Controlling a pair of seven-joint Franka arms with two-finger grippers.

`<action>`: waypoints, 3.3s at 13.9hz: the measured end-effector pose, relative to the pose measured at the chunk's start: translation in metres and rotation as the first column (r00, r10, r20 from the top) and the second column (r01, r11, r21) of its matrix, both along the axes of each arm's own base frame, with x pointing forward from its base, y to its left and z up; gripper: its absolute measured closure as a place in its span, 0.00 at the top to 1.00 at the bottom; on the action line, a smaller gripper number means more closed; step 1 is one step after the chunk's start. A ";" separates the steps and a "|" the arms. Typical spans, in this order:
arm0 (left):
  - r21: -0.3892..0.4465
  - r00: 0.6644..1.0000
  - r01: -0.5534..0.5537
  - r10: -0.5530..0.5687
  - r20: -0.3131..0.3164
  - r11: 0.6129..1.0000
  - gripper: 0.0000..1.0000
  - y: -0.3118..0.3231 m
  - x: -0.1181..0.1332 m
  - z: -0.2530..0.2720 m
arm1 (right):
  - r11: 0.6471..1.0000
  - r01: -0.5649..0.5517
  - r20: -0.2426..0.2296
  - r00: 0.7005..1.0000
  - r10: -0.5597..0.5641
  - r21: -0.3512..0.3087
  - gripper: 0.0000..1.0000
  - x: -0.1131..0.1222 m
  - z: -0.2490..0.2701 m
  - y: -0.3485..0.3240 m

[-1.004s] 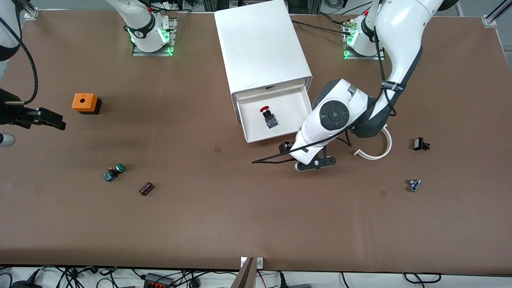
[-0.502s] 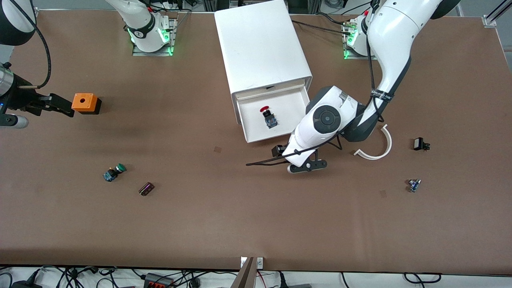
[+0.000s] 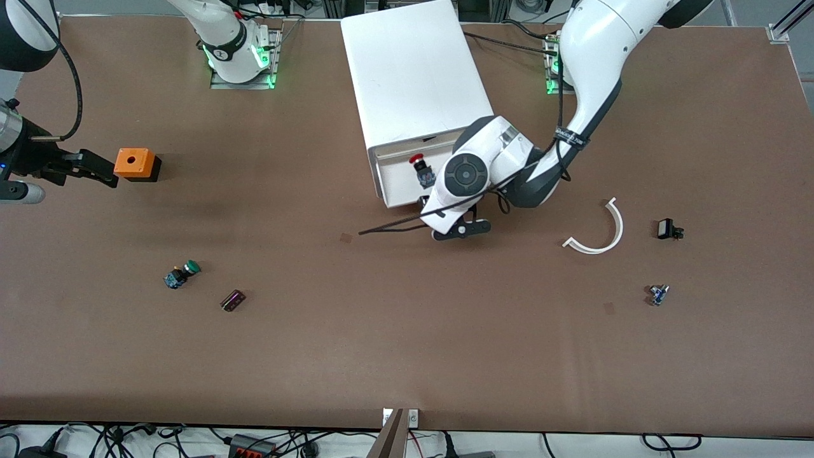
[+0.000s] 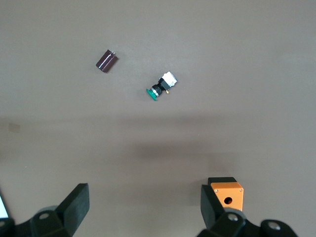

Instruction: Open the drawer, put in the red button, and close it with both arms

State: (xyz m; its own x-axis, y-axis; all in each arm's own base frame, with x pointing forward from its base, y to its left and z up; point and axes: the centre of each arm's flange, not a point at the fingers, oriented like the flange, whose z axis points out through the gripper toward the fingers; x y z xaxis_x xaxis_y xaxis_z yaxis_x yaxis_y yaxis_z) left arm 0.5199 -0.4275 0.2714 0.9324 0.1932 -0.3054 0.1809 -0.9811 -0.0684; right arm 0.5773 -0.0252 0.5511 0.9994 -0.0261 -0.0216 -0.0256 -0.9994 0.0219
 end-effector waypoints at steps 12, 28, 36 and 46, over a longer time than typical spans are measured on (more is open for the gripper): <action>0.056 0.988 0.065 -0.057 -0.145 0.996 1.00 -0.014 -0.040 0.005 | 1.000 -0.001 -0.001 1.000 0.001 0.000 1.00 0.000 -0.001 0.001; -0.060 0.999 -0.037 0.036 -0.019 0.998 1.00 0.117 0.081 0.085 | 1.000 -0.002 -0.005 1.000 0.002 0.000 1.00 0.005 -0.010 0.001; -0.057 0.976 0.117 -0.104 0.193 0.991 1.00 0.212 0.126 0.182 | 1.000 -0.003 -0.010 1.000 0.003 0.000 1.00 0.007 -0.013 0.001; -0.030 0.921 0.333 -0.319 0.223 0.942 1.00 0.350 0.073 0.313 | 1.000 -0.013 -0.001 1.000 0.013 0.000 1.00 0.004 -0.006 0.007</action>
State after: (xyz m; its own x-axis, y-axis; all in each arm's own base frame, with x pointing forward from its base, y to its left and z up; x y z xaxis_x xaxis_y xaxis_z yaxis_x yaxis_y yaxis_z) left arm 0.5927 -0.0780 0.5842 0.9846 -0.1461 -0.0957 -0.1464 -0.9892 0.0032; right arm 0.5815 -0.0183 0.5455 0.9997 -0.0128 -0.0227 -0.0123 -0.9997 0.0215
